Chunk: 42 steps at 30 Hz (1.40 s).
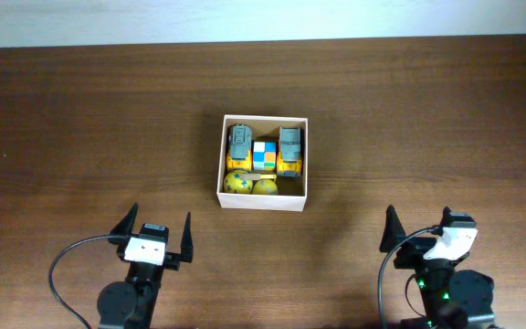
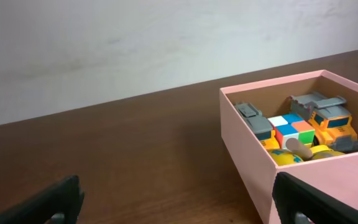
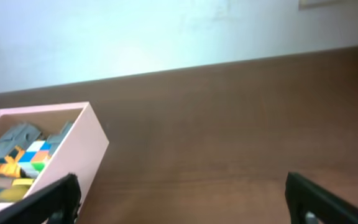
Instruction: Pack container
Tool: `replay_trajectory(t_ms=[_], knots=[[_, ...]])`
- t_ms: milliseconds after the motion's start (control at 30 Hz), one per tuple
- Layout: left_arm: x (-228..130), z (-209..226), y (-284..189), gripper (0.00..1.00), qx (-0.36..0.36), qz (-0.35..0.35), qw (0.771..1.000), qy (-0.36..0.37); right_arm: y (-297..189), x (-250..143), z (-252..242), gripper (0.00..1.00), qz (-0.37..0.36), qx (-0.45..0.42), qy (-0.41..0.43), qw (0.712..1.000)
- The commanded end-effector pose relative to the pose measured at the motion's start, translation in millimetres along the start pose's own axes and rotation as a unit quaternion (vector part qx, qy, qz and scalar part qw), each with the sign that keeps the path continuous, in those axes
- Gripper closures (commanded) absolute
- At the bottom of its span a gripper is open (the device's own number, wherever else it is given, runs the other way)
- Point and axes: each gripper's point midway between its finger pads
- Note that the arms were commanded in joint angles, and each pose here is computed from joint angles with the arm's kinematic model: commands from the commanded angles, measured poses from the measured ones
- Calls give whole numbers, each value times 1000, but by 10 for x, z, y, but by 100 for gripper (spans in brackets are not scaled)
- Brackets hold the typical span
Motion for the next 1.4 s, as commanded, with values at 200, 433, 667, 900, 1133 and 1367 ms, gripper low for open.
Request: replay_trajectory(t_ms=[200, 433, 667, 900, 1133, 1367], knots=[[-16, -1, 0, 1, -1, 0, 1000, 6, 165, -60, -34, 1, -54, 2, -7, 998], [-16, -1, 0, 1, -1, 0, 1000, 6, 256, -333, -93, 1, -27, -9, -8, 1000], [-16, -1, 0, 1, -1, 0, 1000, 6, 256, -314, -87, 1, -32, -9, -30, 999], [-16, -1, 0, 1, -1, 0, 1000, 6, 256, -316, -75, 1, -31, -5, -30, 999], [-16, -1, 0, 1, -1, 0, 1000, 6, 256, -315, -77, 1, -31, -6, -30, 999], [-16, -1, 0, 1, -1, 0, 1000, 6, 256, -316, -77, 1, -31, -6, -30, 999]])
Point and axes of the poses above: each gripper's point midway between its finger pads, its own y axis out along the fingers, its own z axis along the line the jaws close on, x = y × z, and after that the axes turned 1 degree about -y, right-handed
